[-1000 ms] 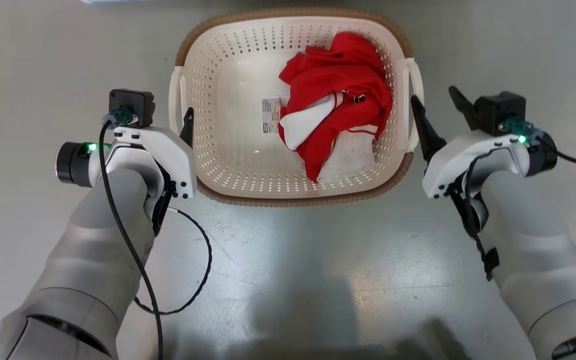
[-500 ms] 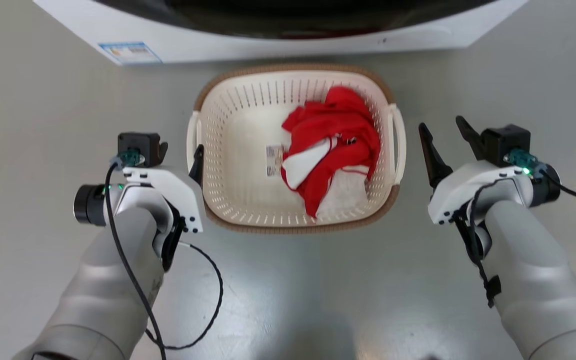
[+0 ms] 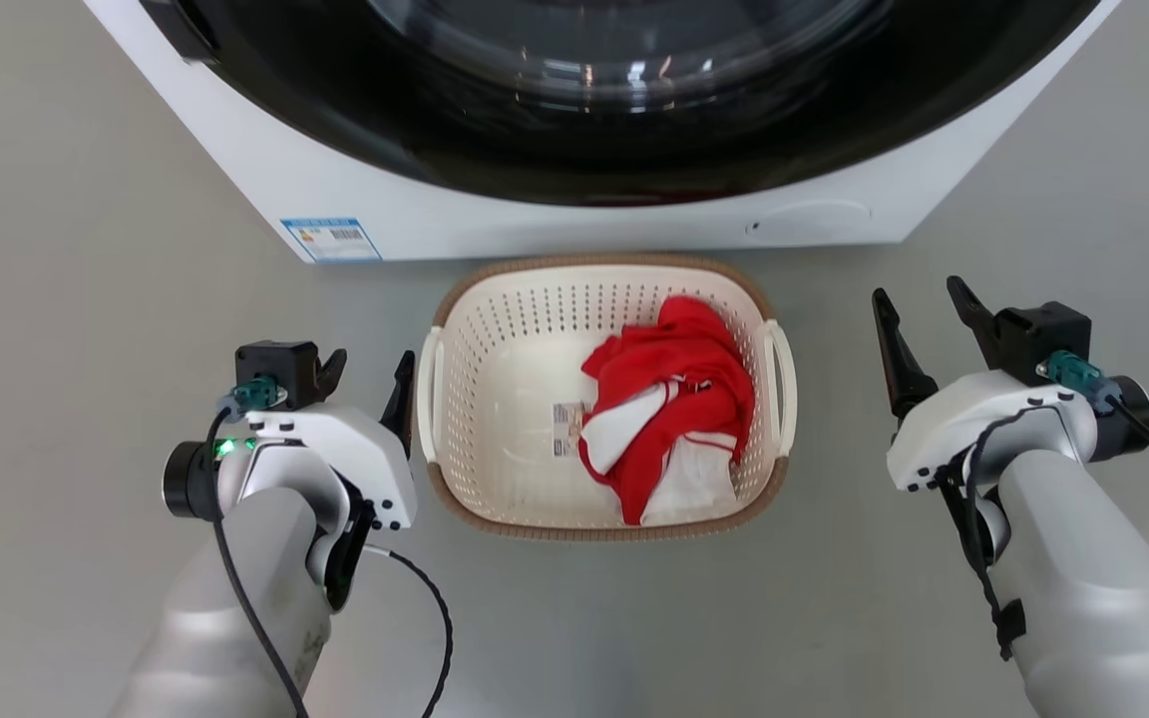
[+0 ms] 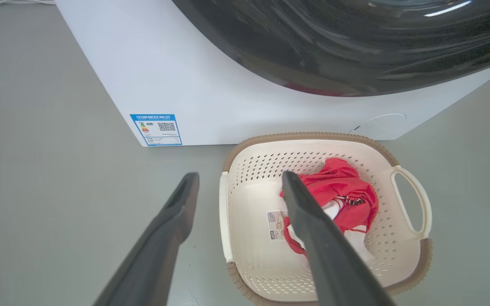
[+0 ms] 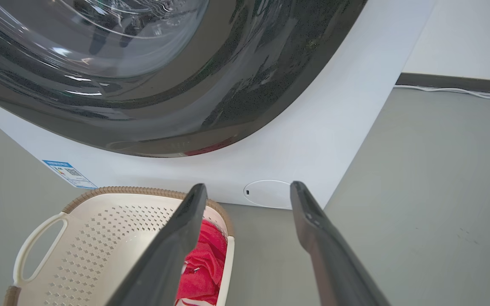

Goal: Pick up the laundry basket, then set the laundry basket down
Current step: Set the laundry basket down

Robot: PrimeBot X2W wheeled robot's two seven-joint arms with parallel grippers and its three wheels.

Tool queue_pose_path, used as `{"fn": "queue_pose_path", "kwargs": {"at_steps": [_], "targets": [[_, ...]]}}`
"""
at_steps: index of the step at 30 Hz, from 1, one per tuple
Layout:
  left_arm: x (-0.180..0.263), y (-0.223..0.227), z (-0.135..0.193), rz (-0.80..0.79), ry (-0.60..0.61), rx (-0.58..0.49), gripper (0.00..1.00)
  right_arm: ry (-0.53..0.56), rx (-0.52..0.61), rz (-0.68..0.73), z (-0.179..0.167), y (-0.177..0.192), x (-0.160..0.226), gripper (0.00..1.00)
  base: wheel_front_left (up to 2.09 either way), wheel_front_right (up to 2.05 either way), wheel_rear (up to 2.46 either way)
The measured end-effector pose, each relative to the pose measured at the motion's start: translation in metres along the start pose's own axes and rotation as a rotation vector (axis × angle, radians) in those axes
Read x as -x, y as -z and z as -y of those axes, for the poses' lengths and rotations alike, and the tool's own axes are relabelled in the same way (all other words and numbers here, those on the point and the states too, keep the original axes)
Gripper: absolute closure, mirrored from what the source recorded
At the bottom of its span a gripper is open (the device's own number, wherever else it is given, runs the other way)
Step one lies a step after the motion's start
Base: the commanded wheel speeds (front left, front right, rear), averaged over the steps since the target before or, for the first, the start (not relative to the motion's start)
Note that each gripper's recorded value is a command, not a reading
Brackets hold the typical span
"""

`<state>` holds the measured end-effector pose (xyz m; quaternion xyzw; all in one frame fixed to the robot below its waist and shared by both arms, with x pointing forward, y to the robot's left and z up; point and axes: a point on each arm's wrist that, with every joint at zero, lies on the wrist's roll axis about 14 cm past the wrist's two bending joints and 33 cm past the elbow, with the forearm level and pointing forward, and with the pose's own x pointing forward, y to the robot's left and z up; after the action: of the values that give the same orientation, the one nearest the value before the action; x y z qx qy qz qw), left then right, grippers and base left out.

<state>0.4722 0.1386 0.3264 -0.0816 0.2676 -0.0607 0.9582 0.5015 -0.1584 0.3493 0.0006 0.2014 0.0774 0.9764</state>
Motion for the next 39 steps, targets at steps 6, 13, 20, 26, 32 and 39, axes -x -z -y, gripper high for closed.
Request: {"fn": "queue_pose_path", "kwargs": {"at_steps": [6,13,20,26,32,39], "targets": [[0.016,-0.021,-0.001,0.081,-0.007,0.026,0.0,0.006,0.012,0.065,0.001,-0.021,0.014,0.0,0.0,0.0,0.0],[0.048,-0.032,-0.005,0.154,-0.022,0.041,0.0,0.024,0.014,0.11,0.004,-0.032,0.045,0.0,0.0,0.0,0.0],[0.079,-0.041,-0.007,0.225,-0.034,0.062,0.0,0.046,0.013,0.177,0.008,-0.046,0.077,0.0,0.0,0.0,0.0],[0.103,-0.037,-0.011,0.261,-0.051,0.067,0.0,0.055,0.014,0.213,0.008,-0.049,0.1,0.0,0.0,0.0,0.0],[0.122,-0.04,-0.016,0.311,-0.074,0.094,0.0,0.053,0.013,0.257,0.004,-0.055,0.117,0.0,0.0,0.0,0.0],[0.147,-0.044,-0.028,0.38,-0.123,0.125,0.0,0.062,0.0,0.296,0.003,-0.056,0.138,0.0,0.0,0.0,0.0]]}}
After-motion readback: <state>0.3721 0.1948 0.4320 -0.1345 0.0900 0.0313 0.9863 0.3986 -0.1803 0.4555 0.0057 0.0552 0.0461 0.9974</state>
